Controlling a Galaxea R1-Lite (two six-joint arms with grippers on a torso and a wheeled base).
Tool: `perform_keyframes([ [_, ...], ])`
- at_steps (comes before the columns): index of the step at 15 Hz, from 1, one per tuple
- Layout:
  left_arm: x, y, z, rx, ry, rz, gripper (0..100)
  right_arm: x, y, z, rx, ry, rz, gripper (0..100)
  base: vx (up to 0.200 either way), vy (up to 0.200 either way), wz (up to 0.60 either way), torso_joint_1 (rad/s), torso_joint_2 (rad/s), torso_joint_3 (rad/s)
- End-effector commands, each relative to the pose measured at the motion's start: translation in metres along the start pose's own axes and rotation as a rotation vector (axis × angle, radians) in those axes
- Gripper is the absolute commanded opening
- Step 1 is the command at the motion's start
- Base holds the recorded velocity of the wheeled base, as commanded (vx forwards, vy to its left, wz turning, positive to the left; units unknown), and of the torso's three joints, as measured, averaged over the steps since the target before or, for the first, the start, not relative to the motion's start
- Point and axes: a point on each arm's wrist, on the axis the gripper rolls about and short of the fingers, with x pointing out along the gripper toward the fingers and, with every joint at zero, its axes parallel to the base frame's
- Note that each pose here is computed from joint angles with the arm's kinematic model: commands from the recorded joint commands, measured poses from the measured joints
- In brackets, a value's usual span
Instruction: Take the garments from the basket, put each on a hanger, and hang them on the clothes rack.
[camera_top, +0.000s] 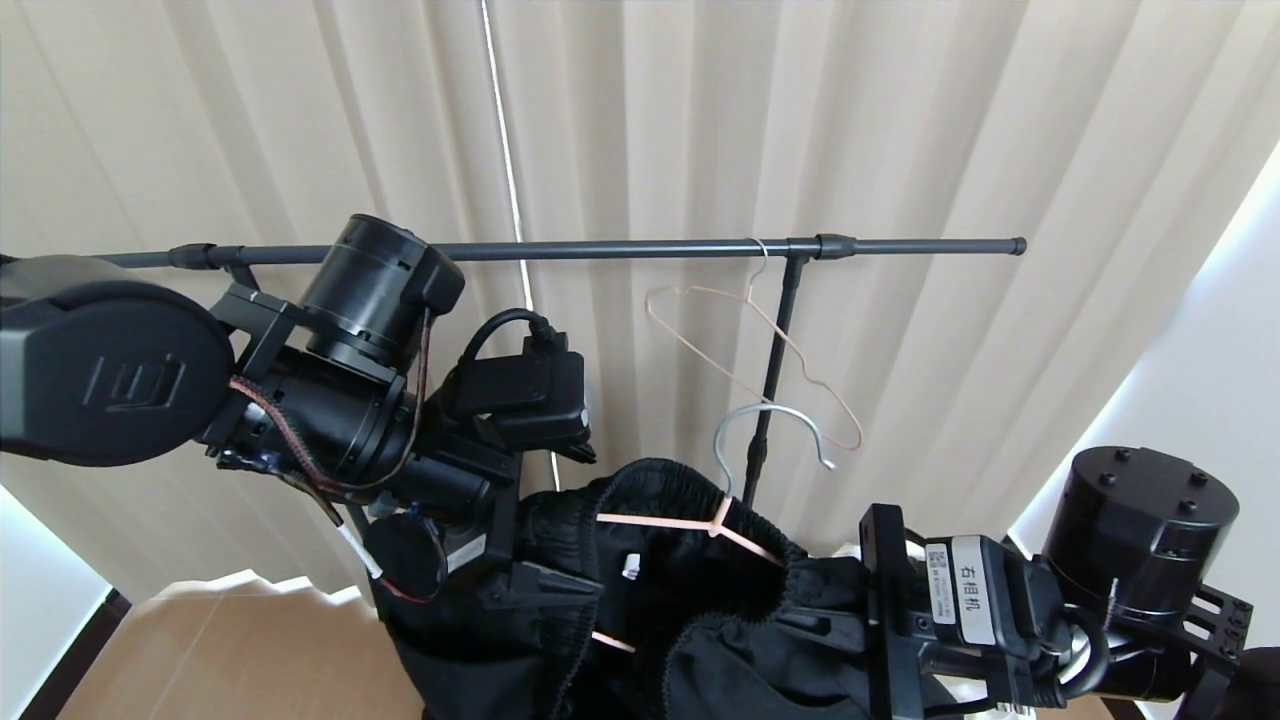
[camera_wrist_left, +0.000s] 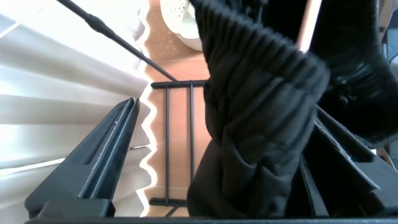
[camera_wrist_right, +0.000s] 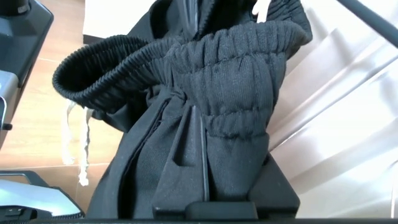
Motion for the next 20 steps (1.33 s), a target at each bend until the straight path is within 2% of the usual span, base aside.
perform_keyframes([
  [1, 0.001, -0.002, -0.001, -0.002, 0.004, -0.009, 100, -0.003, 0.000, 0.006, -0.015, -0.017, -0.006, 0, 0.000, 0.000, 0.00, 0.000, 0.00, 0.000],
  [5, 0.003, -0.006, -0.005, -0.010, 0.013, -0.023, 100, -0.006, 0.001, 0.009, -0.022, -0.024, -0.012, 0, 0.000, 0.000, 0.00, 0.000, 0.00, 0.000],
  [6, 0.003, -0.006, -0.005, -0.008, 0.013, -0.023, 0, -0.006, 0.001, 0.009, -0.022, -0.024, -0.012, 0, 0.000, 0.000, 0.00, 0.000, 0.00, 0.000],
  [19, -0.009, -0.015, 0.001, 0.009, -0.004, -0.007, 0, -0.004, -0.002, 0.010, -0.037, -0.015, -0.036, 0, 0.000, 0.000, 0.00, 0.000, 0.00, 0.000],
  [20, -0.009, -0.013, 0.000, 0.009, -0.007, 0.001, 0, -0.004, -0.002, 0.010, -0.051, -0.016, -0.036, 100, 0.000, 0.000, 0.00, 0.000, 0.00, 0.000],
])
